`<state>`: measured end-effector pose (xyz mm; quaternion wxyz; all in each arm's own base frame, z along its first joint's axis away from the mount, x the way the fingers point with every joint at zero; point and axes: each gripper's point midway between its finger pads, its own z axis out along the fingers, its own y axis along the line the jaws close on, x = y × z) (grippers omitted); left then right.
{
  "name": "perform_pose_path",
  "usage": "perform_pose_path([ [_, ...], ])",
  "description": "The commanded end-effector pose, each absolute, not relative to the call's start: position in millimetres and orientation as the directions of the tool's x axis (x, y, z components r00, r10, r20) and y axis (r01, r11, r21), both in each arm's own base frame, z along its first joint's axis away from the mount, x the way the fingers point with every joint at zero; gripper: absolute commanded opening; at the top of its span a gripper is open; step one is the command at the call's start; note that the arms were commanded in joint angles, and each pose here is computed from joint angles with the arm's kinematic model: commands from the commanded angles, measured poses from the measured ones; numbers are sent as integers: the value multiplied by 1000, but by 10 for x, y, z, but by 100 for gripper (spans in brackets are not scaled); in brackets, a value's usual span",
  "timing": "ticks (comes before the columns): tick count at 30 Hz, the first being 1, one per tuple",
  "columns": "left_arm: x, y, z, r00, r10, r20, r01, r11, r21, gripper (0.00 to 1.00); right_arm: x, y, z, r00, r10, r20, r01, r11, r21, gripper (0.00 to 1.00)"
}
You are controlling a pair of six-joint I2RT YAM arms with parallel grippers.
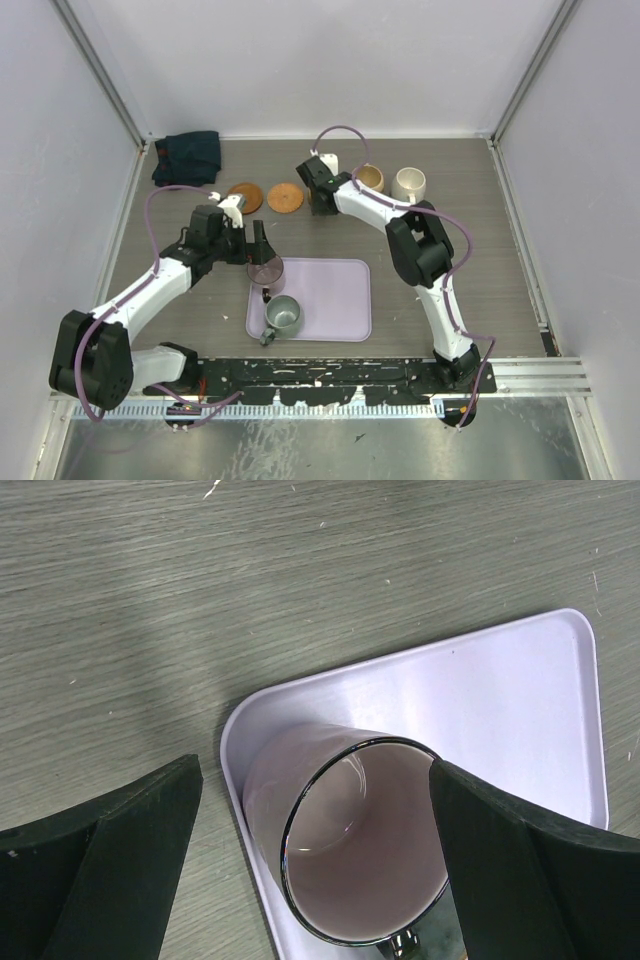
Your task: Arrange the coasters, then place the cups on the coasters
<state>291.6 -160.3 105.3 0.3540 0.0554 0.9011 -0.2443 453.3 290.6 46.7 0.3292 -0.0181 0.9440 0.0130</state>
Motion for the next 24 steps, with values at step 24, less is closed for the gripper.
perform_pose_path([
  [24,3034,-1675,1286,-693,-87,-715,312,858,-407,98,4678,2941,935,-743,12,-669,-21,999,41,14],
])
